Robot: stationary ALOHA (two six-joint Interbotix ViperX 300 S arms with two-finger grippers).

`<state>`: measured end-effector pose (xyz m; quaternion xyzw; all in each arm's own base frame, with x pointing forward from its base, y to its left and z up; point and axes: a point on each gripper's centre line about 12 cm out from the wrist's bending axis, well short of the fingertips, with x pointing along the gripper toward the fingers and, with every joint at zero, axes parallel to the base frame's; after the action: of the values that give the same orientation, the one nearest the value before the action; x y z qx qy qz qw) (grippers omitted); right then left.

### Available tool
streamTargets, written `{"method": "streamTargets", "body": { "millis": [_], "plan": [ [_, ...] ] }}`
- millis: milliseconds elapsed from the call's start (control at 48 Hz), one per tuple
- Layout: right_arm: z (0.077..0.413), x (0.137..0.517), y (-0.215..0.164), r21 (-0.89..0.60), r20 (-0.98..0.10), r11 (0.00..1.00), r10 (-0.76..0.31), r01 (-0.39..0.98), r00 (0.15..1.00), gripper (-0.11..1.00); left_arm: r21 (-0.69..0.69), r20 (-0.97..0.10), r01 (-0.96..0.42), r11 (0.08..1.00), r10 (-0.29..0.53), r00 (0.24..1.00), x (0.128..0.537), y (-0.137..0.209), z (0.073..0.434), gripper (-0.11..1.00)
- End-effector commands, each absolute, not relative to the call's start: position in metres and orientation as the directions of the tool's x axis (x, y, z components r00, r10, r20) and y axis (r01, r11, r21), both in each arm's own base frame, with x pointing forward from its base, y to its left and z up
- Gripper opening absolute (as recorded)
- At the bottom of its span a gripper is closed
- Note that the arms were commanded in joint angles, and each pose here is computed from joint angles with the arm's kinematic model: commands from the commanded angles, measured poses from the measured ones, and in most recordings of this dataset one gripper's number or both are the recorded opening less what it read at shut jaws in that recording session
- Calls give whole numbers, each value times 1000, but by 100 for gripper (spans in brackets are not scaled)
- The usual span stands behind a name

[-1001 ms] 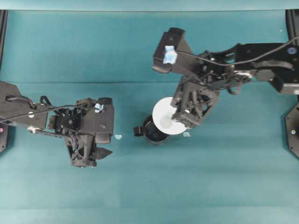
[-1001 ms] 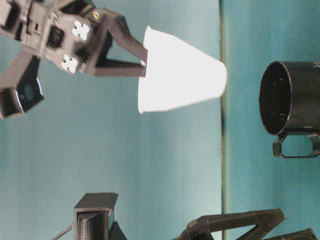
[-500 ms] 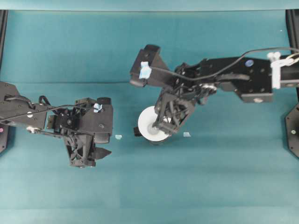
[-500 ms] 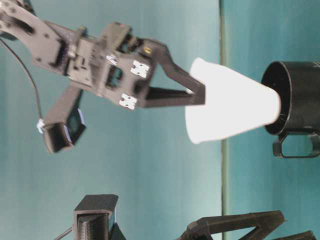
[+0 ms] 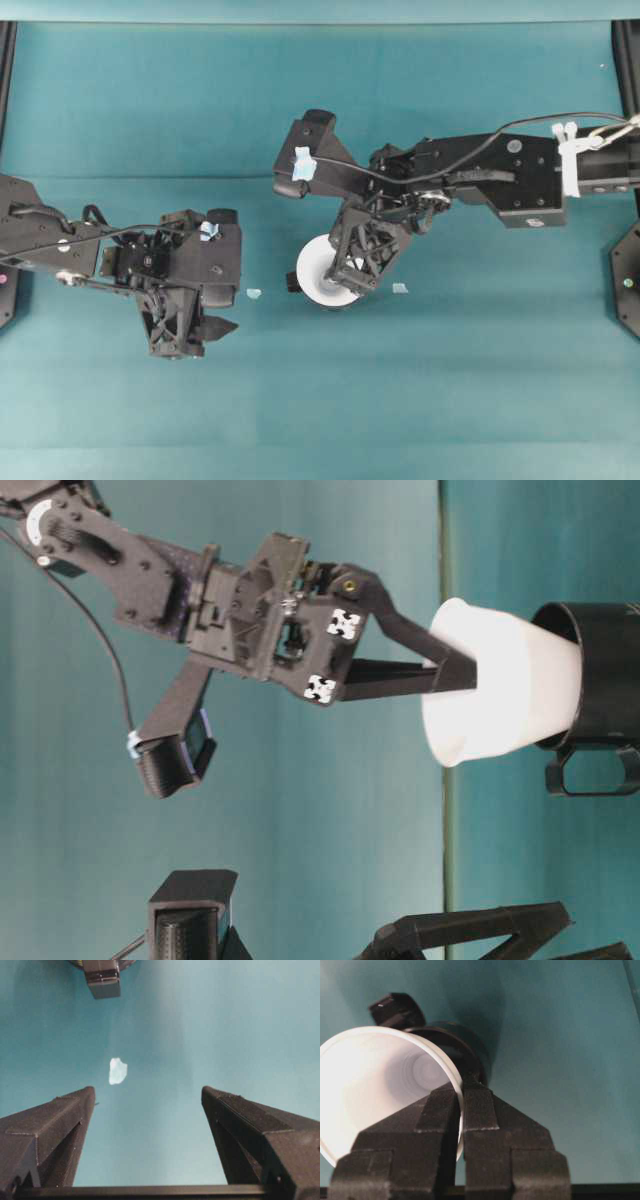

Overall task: Put the paper cup into the moved cup holder.
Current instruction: 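Lower the paper cup into the black cup holder with the right gripper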

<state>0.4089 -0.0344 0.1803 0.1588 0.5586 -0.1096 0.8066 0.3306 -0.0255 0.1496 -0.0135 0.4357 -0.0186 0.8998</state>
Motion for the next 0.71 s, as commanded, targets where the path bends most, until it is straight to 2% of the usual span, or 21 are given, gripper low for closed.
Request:
{"method": "streamTargets", "body": {
  "millis": [0, 250, 688],
  "plan": [
    [180, 409, -35, 142, -928, 921, -3, 362, 372, -4, -40, -767, 27, 999, -48, 640, 333, -26, 157, 88],
    [169, 406, -36, 146, -925, 919, -3, 366, 379, -4, -40, -766, 27, 999, -48, 641, 333, -26, 157, 88],
    [169, 407, -35, 171, -921, 911, 12, 375, 390, -1, -40, -768, 26, 999, -47, 639, 333, -26, 156, 88]
  ]
}}
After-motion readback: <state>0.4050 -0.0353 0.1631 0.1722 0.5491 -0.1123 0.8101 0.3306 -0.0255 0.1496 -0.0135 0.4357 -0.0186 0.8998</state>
